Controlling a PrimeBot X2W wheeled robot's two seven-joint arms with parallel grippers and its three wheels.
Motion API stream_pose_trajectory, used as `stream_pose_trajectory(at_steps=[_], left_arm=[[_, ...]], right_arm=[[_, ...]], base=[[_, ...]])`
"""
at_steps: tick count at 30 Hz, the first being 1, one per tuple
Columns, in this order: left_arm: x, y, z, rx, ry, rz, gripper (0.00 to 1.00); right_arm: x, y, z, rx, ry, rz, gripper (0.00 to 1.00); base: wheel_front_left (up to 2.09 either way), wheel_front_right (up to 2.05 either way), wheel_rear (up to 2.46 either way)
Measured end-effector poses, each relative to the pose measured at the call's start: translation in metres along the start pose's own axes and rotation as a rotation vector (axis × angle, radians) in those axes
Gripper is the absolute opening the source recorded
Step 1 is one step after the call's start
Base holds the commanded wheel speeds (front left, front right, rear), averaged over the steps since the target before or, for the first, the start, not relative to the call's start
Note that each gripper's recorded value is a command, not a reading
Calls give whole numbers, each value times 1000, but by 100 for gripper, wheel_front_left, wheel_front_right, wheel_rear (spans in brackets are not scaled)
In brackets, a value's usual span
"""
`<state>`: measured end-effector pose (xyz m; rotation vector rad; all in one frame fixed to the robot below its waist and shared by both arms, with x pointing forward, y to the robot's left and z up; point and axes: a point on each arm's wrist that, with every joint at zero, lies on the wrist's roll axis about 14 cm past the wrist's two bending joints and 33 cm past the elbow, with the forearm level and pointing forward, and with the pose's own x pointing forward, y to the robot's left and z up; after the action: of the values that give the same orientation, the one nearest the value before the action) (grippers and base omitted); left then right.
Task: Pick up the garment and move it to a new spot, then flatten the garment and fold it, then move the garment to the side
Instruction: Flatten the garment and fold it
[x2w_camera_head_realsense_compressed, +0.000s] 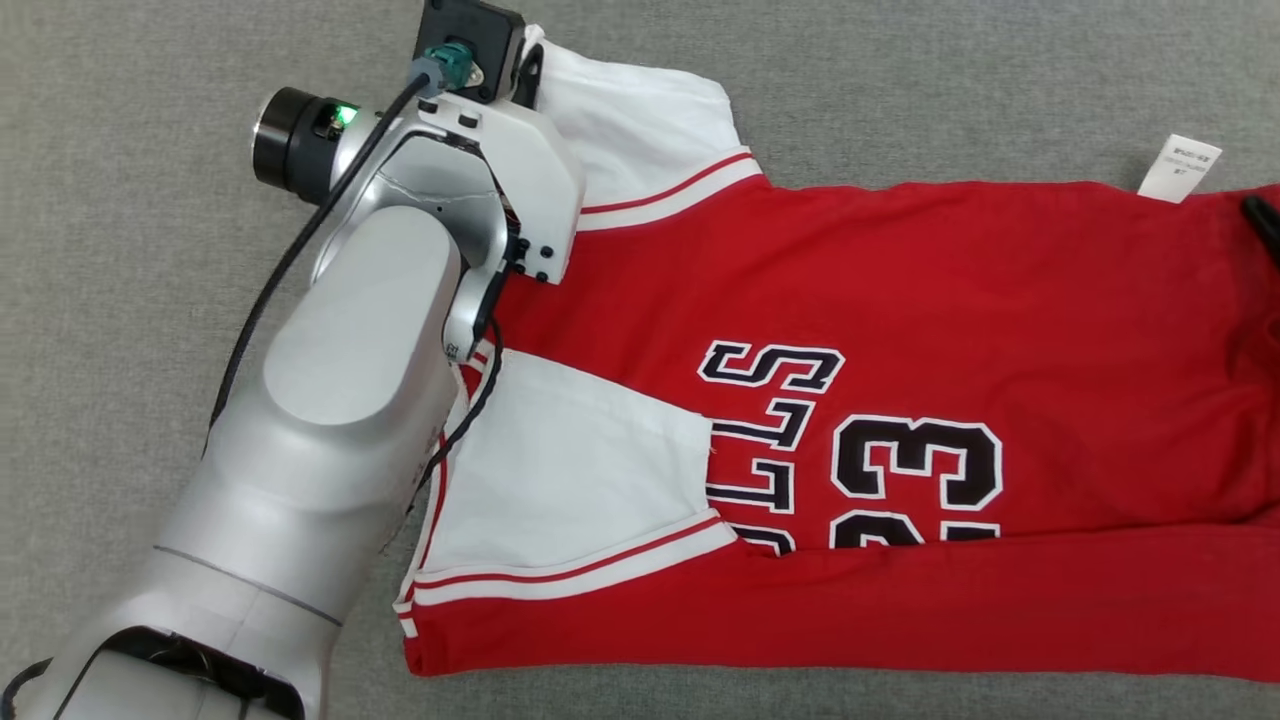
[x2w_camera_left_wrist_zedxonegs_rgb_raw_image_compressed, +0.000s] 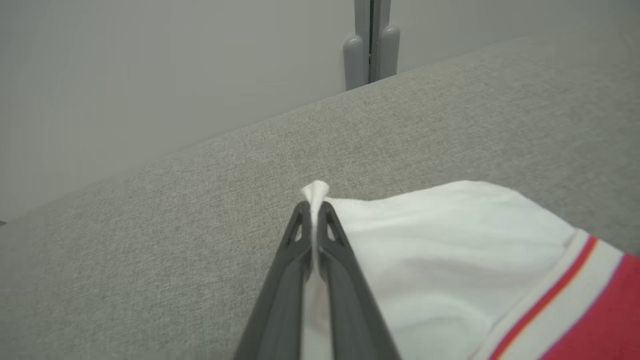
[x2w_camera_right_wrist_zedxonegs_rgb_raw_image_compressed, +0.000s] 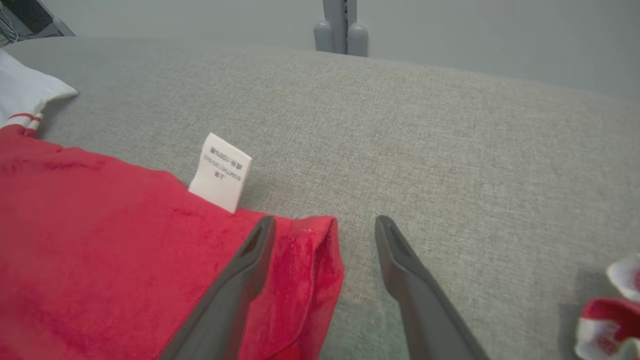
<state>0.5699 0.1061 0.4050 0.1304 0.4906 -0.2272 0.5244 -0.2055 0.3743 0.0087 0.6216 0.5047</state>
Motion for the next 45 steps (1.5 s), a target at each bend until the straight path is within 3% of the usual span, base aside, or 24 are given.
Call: stream_pose_trajectory(at_steps=[5,6,7,19,30,35,45], left_arm=[[-8,-6,5,1,-19,-17,0],[-10,-8,5,-2,-18,-20,0],[-11,-11,4,-3,-16,-26,0],[-19,1,12,-22,-67,35,0],[-11,14,43,4,-225,87,0],[-20,11,51,3,-265,71,0],[-65,16,56,23,-331,58,0]], right_arm=[[8,0,-4,8,48,5,100],[9,1,-6,10,67,8,38],[9,2,-9,13,83,9,0],[11,-11,22,-105,-26,-30,0],[22,-12,52,-249,-144,-27,0],[14,-1,82,-252,-240,-15,0],[-20,25,77,-213,-297,1,0]], base=[[0,0,0],[0,0,0],[0,0,0],[0,0,0],[0,0,0],[0,0,0],[0,0,0]])
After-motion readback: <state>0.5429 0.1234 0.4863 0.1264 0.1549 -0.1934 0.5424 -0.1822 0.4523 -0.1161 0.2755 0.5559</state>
